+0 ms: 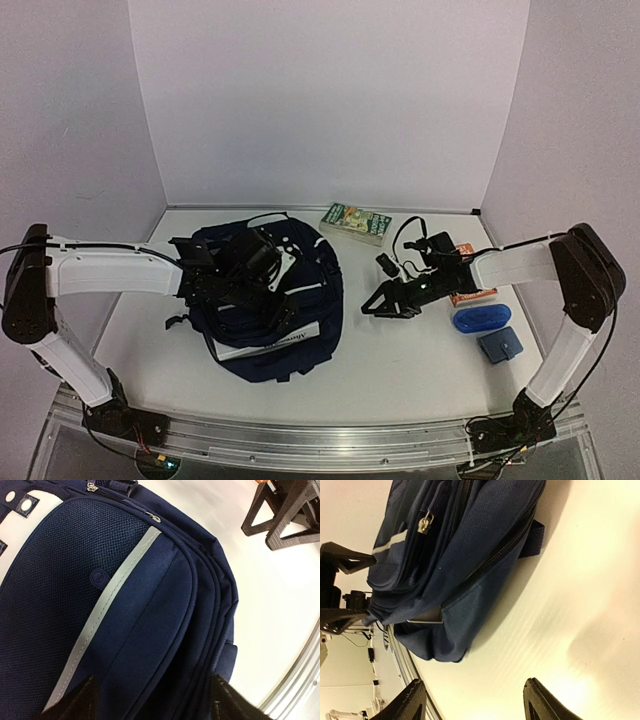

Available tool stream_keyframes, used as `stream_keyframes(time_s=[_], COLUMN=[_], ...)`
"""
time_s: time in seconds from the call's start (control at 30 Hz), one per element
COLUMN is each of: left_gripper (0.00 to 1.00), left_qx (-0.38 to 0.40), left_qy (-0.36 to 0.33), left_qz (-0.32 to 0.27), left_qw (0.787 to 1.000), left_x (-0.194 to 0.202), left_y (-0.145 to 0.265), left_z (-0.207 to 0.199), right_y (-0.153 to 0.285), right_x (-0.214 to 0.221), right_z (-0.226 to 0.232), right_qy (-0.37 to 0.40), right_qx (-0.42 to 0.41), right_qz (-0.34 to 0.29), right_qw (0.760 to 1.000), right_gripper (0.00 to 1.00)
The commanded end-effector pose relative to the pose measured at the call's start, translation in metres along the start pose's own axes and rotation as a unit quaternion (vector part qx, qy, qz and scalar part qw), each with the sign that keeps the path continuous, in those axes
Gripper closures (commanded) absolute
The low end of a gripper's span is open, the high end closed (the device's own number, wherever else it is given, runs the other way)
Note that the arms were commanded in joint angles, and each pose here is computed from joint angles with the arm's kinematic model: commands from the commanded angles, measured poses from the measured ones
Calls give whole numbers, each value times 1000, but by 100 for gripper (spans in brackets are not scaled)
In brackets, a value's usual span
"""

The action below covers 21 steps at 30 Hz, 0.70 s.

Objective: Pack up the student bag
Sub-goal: Adjust the book in the student bag.

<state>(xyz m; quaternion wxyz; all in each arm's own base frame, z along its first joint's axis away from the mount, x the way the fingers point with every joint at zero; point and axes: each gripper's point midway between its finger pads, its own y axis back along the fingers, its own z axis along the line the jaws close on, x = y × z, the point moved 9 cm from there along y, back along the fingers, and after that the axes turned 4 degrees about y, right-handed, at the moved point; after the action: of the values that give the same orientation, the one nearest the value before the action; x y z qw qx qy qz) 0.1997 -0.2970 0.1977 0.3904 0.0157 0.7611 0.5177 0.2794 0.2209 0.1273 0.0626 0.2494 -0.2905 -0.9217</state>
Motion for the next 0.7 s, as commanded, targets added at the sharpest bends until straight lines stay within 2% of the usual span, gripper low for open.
stream_keyframes(time_s=[0.0, 0.13, 0.27, 0.4, 0.6, 0.67], left_gripper=[34, 38, 39, 38, 33, 32], left_qx=[67, 101, 153, 168, 62, 59], left_qy=[-36, -84, -75, -76, -68, -73], left_qz=[-4, 13, 21, 55, 60, 66], left_qw=[997, 991, 985, 981, 994, 993], left_x=[4, 27, 37, 50, 50, 45], left_y=[34, 47, 53, 42, 9, 0], left_z=[-25, -65, -84, -92, -84, -89], right_y=[2, -9, -19, -30, -37, -38], right_x=[-14, -12, -12, -7, -6, -7], right_z=[20, 32, 43, 58, 58, 57], right_qy=[44, 53, 63, 77, 73, 71], right_qx=[4, -8, -25, -40, -36, -35], right_qz=[4, 21, 35, 51, 57, 57], right_qw=[999, 998, 997, 995, 995, 995], right_gripper=[39, 41, 44, 47, 50, 51])
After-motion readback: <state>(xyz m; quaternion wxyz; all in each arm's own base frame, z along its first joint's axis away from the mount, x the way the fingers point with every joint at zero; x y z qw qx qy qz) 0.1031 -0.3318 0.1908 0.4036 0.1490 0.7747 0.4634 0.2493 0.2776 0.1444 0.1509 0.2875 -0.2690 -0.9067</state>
